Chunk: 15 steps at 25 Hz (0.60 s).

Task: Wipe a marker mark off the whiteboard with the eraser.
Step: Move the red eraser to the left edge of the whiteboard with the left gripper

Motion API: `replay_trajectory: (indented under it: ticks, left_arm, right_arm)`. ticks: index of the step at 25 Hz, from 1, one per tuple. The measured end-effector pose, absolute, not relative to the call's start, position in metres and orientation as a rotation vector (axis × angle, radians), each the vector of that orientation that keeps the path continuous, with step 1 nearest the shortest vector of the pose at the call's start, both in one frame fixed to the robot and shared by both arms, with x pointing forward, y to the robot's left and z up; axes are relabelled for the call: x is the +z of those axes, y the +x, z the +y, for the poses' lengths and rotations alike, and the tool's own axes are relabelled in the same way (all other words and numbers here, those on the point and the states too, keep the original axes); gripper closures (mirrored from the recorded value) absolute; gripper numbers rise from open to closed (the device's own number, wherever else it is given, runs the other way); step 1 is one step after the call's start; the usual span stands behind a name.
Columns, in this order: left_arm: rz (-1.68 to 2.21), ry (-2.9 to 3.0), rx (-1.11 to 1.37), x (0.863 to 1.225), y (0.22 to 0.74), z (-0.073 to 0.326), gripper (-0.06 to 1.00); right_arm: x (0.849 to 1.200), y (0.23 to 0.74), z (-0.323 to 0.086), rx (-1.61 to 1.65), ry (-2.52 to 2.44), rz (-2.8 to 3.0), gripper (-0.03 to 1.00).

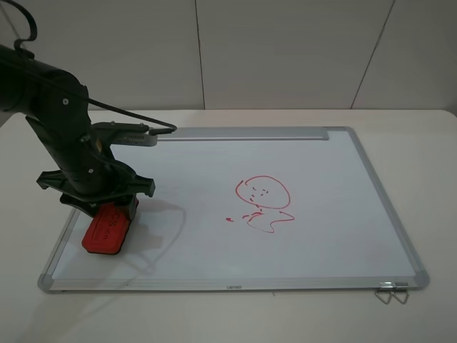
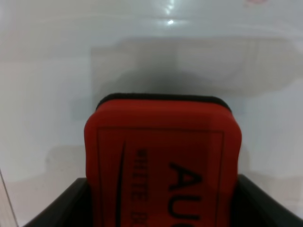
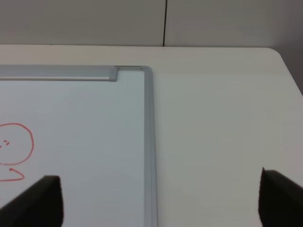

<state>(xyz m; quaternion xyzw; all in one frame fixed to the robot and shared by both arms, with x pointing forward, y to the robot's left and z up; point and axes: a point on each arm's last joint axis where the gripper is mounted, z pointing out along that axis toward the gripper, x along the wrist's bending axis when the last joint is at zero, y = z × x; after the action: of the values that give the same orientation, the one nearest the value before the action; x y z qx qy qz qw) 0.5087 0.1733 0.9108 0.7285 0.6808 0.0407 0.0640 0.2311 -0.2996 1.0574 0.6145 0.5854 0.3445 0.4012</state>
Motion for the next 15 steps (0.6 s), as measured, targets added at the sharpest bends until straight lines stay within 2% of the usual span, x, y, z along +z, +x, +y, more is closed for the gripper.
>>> replay_trajectory:
  ticks: [12, 15]
  left_arm:
    - [2.043, 2.097, 0.176, 0.9059, 0.5132, 0.1782, 0.38]
    - [2.044, 2.097, 0.176, 0.9059, 0.5132, 0.1782, 0.29]
  right_arm:
    - [1.0574, 0.2311, -0.2996, 0.871, 1.554, 1.48, 0.26]
    - [1.0574, 0.2311, -0.2996, 0.871, 1.554, 1.48, 0.26]
